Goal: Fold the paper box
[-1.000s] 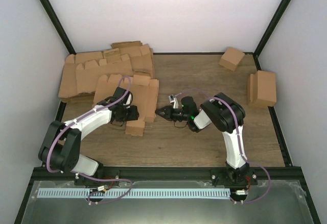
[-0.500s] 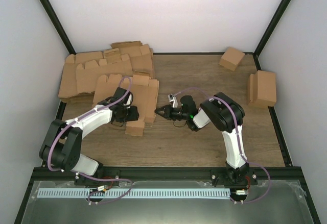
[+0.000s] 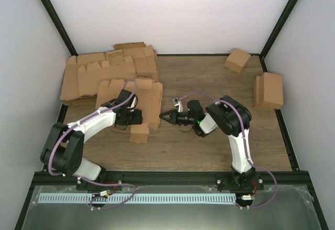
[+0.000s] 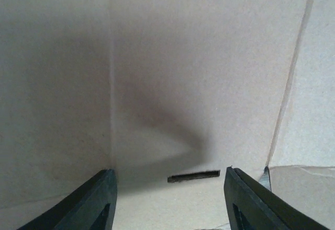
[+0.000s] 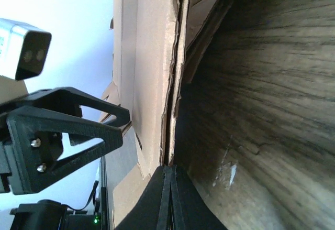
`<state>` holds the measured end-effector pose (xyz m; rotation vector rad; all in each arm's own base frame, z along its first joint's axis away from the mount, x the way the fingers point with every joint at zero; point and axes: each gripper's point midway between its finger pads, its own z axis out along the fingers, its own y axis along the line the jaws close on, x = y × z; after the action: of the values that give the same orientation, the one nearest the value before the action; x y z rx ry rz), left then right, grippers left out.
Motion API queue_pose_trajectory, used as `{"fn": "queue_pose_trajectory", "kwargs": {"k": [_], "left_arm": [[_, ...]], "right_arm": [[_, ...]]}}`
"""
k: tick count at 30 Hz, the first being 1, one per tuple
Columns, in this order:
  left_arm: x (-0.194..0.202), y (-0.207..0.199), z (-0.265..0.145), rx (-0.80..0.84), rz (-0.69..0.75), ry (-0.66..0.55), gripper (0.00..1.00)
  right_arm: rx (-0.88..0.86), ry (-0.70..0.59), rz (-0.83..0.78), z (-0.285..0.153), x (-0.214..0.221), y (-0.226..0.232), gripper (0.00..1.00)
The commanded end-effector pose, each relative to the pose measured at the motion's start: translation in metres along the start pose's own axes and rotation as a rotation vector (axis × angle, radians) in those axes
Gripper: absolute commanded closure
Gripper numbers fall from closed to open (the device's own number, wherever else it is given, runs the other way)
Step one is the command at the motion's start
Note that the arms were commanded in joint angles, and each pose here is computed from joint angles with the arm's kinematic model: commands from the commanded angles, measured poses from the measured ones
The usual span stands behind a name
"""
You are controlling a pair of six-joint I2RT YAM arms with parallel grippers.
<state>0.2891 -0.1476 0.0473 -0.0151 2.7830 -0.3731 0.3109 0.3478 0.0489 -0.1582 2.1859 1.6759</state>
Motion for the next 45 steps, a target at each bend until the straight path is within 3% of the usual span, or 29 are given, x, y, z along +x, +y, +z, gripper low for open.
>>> {"fn": "queue_pose_trajectory", "kwargs": {"k": [1,7,15,27,36,39,45], "left_arm": [[-0.018,-0.019,-0.027,-0.011,0.091,-0.075,0.38],[-0.019,-0.06,-0.044,-0.013,0.249,-0.127,0.29],[-0.018,-0.071,-0.04,-0.035,0.283,-0.126,0.28],[-0.027,-0.057,-0.028,-0.143,0.239,-0.138,0.27],[-0.035,-0.004,-0.038,-0.427,0.162,-0.149,0.29],[-0.04,-0.017,-0.048,-0.351,0.147,-0.179,0.28],[-0.047,-0.086,-0.098,0.079,0.15,-0.298,0.21]], "right_arm": [[-0.065,0.003,-0.1,-0.005,-0.003,0.029,0.99],[-0.118,0.033,-0.177,-0.002,0.005,0.054,0.99],[-0.127,0.054,-0.239,0.003,0.011,0.073,0.99],[-0.131,0.056,-0.269,0.002,0.013,0.08,0.99],[-0.07,0.022,-0.265,-0.004,0.01,0.073,0.99],[-0.088,0.028,-0.272,-0.006,0.012,0.078,0.99],[-0.109,0.035,-0.294,-0.011,0.011,0.093,0.99]]}}
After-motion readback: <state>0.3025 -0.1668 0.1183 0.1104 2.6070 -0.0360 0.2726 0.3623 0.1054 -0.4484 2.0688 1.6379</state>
